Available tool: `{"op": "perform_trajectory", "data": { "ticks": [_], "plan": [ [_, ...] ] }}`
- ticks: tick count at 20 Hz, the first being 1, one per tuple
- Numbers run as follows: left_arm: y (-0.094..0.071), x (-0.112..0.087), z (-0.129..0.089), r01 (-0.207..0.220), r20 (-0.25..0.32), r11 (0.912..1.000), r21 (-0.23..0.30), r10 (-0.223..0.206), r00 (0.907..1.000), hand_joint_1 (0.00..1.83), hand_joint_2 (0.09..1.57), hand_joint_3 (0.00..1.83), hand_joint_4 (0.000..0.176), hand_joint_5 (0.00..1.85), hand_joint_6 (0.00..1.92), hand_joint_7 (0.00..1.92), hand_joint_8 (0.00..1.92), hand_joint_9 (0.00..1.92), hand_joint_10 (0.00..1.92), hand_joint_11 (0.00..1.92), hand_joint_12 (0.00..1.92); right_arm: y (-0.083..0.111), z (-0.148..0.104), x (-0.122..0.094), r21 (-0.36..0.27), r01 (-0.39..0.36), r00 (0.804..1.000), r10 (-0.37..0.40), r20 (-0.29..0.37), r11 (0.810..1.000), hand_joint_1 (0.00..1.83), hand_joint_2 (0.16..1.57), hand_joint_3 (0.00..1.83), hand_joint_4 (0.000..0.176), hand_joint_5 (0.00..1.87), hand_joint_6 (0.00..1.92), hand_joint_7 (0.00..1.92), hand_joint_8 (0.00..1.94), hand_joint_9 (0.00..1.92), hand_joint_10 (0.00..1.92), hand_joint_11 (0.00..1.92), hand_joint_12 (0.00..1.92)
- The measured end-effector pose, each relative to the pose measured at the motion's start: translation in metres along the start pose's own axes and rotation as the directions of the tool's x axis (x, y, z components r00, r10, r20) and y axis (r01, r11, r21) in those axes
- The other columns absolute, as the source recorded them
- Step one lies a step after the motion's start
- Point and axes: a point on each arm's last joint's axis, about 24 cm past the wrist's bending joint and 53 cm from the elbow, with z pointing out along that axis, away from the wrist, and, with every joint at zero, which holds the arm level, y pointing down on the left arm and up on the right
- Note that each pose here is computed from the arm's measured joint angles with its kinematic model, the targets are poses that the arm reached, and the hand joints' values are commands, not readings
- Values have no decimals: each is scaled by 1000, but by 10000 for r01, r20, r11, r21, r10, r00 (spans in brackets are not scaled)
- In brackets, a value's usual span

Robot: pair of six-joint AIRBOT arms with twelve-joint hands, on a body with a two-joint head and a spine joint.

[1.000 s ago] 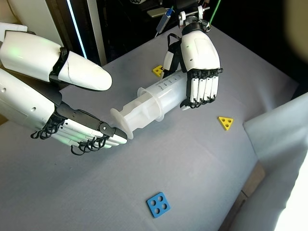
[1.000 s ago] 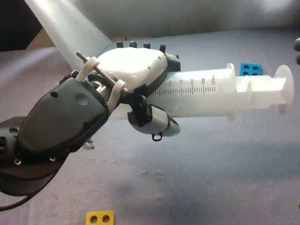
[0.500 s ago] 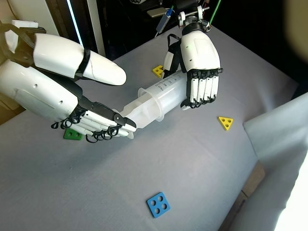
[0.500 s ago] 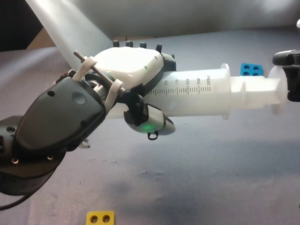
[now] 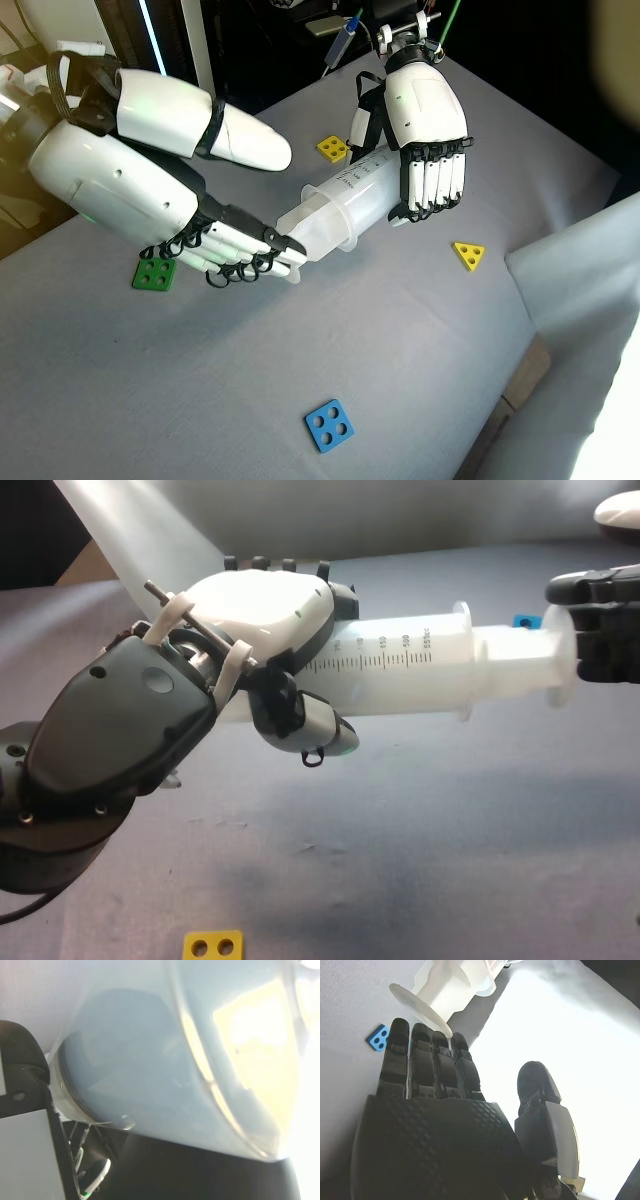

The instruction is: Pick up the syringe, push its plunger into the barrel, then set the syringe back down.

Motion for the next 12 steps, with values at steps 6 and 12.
{"op": "perform_trajectory", "data": {
  "ticks": [6,12],
  "plan": [
    [4,-1,0,-140,-10,9998,-132,140,9999,1319,1282,0,0,691,1255,626,1634,602,1693,471,1638,-15,18,27,481,206,9981,-177,-585,9986,0,1242,0,0,181,1,155,1,118,3,0,371],
    [9,-5,-1,-116,150,9994,-337,121,9998,1324,1272,0,0,706,1271,644,1597,623,1655,490,1601,-17,38,40,768,-21,9960,89,-888,9970,0,1252,3,0,175,0,158,0,126,4,0,394]
  ]
}}
